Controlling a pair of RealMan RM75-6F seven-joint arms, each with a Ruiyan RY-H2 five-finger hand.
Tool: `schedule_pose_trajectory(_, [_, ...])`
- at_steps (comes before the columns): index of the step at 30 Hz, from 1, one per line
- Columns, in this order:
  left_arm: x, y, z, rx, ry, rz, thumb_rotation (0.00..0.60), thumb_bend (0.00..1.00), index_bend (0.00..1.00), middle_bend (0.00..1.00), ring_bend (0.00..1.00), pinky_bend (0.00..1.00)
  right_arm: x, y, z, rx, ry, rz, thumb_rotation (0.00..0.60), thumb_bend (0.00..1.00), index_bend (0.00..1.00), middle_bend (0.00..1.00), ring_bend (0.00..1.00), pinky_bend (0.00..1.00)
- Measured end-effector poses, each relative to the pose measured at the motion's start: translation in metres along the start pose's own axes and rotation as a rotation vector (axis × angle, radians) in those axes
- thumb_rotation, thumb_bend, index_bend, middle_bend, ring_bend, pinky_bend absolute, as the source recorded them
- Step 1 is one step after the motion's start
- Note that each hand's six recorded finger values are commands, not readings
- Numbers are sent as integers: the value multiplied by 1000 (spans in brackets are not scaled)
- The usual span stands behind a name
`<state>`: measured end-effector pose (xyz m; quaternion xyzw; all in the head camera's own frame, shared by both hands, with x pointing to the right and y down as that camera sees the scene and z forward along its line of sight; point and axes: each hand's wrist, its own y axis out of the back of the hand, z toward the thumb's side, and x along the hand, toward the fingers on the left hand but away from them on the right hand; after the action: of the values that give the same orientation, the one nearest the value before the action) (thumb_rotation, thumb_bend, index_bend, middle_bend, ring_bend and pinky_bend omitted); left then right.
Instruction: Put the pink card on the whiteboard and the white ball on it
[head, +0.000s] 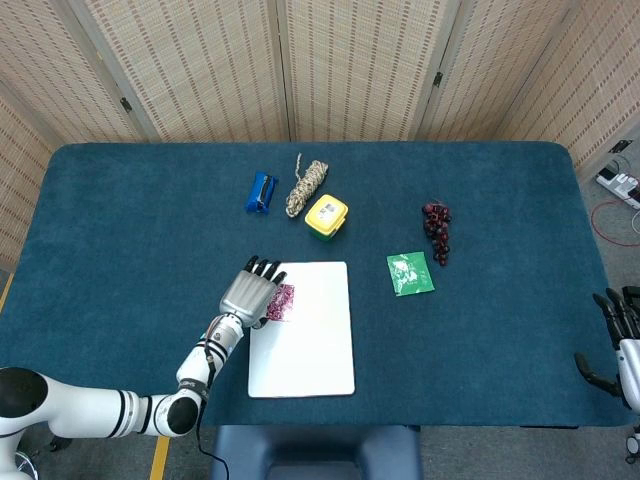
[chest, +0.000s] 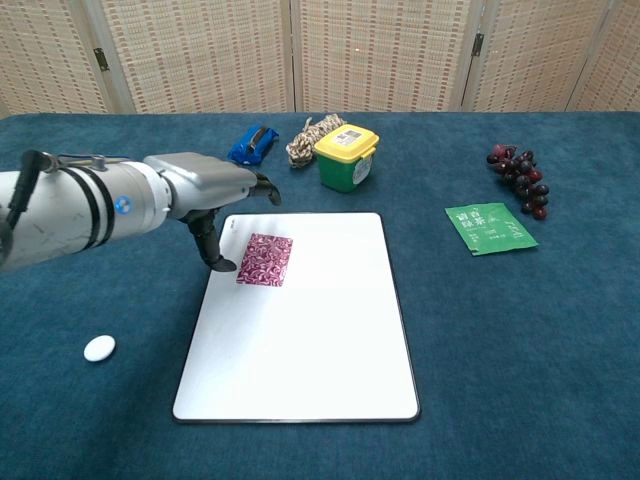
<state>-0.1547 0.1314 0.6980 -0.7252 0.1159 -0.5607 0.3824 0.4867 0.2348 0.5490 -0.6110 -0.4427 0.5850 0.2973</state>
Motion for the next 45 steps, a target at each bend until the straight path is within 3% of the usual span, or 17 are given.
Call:
schedule_pose_trajectory(10, [-29, -2, -28, 9, -7, 56, 600, 311, 296, 120, 118, 0, -4, 0, 8, 6, 24, 1, 600, 364, 1, 44, 90, 42])
schedule_pose_trajectory(23, [-83, -21, -46, 78, -78, 134, 600, 316, 324, 146, 137, 0, -4, 0, 15, 10, 42, 4, 600, 365, 1, 44, 90, 42])
schedule_pose_trajectory(36, [-133, -58, -66, 120, -84, 96, 600, 319, 371, 159, 144, 0, -2, 2, 24, 12, 67, -3, 600, 365, 1, 44, 90, 42])
schedule_pose_trajectory(45, [-138, -82, -59, 118, -107, 80, 600, 318, 398, 168, 156, 0, 0, 2, 28, 12, 79, -6, 600, 364, 1, 44, 91, 42])
